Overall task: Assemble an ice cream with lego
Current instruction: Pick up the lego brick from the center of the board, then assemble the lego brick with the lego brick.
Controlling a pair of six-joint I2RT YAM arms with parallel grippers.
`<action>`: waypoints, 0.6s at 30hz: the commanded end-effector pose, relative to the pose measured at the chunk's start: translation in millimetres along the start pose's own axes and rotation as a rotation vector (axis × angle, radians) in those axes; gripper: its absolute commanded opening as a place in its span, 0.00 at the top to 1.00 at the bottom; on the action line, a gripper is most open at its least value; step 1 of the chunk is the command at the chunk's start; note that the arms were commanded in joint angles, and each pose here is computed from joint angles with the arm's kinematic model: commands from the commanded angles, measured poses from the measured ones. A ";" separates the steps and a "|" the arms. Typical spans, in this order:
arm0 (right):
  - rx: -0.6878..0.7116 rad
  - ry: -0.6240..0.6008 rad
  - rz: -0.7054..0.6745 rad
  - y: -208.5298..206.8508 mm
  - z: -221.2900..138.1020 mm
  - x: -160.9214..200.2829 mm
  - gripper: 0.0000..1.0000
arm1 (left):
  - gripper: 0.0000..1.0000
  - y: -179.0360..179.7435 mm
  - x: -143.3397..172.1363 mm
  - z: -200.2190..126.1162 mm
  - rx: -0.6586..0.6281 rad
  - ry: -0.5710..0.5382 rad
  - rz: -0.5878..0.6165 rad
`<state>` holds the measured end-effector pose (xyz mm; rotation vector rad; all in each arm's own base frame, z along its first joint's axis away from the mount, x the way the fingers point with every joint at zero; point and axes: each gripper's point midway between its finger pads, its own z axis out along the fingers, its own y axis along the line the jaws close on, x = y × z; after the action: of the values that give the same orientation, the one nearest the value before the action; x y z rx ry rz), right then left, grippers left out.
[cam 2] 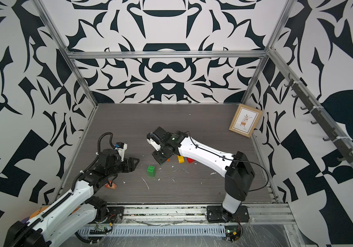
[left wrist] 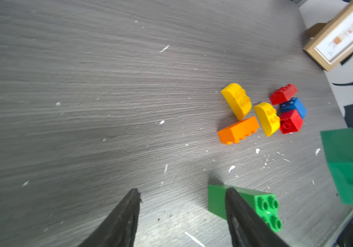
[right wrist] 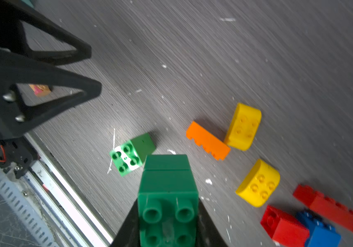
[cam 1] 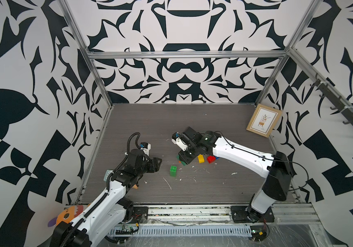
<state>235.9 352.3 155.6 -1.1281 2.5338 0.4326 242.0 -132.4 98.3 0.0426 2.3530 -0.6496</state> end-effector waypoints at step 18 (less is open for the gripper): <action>-0.087 0.142 -0.432 45.0 14.0 3.2 0.87 | 0.38 15.7 -12.0 -15.5 0.037 -0.013 -0.145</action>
<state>203.1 385.6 142.1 -1.6877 2.3289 0.3872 245.6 -109.9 103.7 -0.1186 2.3490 -0.7561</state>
